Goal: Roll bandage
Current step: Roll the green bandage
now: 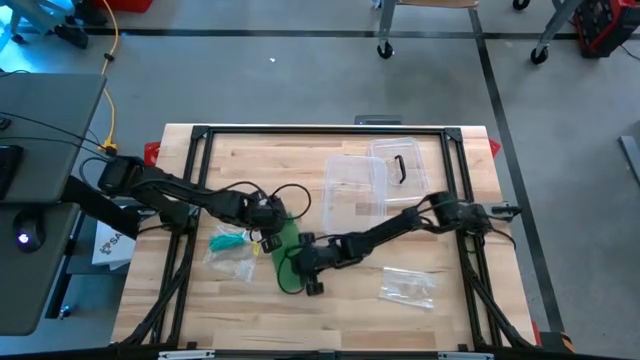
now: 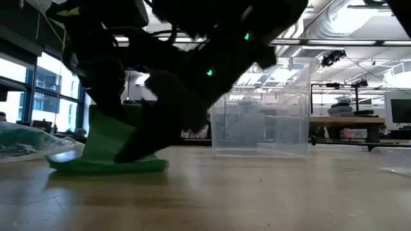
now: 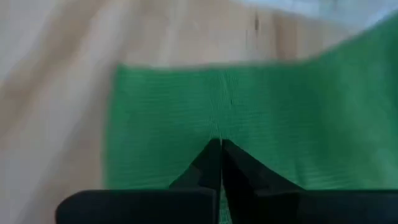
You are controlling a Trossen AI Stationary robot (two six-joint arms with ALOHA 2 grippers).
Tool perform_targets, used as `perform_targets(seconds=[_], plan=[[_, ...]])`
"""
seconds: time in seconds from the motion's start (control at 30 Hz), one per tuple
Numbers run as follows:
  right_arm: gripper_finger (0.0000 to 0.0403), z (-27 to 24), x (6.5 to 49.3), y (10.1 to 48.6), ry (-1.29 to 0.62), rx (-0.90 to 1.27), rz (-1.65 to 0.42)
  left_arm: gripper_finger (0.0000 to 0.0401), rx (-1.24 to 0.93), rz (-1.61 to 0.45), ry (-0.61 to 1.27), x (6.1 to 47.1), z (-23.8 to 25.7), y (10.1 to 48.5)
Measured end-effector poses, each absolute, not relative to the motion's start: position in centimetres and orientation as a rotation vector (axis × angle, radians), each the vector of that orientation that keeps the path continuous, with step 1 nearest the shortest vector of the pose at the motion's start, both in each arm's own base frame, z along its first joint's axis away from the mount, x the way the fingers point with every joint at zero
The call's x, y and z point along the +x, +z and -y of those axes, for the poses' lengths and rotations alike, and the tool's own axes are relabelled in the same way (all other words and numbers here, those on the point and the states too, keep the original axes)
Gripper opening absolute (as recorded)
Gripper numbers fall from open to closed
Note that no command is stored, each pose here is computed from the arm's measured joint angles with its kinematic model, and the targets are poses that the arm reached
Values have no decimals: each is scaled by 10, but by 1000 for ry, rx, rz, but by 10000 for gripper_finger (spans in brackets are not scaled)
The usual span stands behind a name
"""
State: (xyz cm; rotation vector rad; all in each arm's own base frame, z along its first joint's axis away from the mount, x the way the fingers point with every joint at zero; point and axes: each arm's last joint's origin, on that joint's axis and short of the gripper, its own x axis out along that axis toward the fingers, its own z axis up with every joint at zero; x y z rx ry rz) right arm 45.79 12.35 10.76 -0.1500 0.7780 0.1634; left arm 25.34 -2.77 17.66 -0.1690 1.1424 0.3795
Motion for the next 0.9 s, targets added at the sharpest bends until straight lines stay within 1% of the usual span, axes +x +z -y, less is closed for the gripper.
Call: perform_targets(seconds=[0.2,0.33,0.5,0.73,0.9], plan=[[1,-136,457,81,212,-25,-834,106,-151,-1114,454,253,26,178],[0,-165,447,76,263,26,-856,106,-141,-1108,473,252,25,179],[0,-204,428,75,358,22,-900,106,-161,-1116,493,250,25,179],[0,-260,397,75,469,44,-921,106,-199,-1135,445,250,26,179],[0,-285,378,75,549,45,-960,106,-195,-1160,381,250,28,179]])
